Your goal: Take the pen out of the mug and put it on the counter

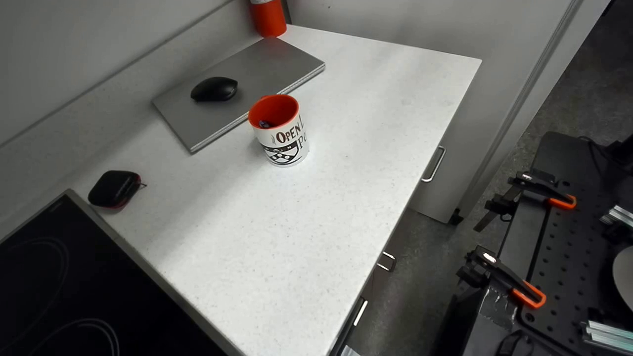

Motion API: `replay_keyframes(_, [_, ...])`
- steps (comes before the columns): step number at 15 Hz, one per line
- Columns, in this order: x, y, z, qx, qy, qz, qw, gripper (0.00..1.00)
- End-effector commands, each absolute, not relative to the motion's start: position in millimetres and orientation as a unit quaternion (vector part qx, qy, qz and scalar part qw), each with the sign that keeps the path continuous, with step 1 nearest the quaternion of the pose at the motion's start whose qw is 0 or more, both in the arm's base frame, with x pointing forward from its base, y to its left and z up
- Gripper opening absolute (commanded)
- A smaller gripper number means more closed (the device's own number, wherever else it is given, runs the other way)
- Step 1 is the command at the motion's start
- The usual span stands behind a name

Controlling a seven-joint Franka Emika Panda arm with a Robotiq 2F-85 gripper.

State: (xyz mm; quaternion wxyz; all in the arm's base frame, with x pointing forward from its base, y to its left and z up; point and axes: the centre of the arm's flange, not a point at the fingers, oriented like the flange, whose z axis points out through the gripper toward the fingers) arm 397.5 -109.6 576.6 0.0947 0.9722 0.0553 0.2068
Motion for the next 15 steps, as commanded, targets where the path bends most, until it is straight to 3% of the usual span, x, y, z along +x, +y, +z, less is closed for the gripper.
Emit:
replay_keyframes(1, [407.4, -104.8, 570.6, 0.973, 0.055, 0.218, 0.060, 1.00])
replay_keyframes(10, [442.4, -23.5, 504.1, 0.974, 0.087, 0.193, -0.078, 1.00])
replay_keyframes(15, [440.6, -20.5, 500.6, 0.977, 0.081, 0.185, -0.063, 1.00])
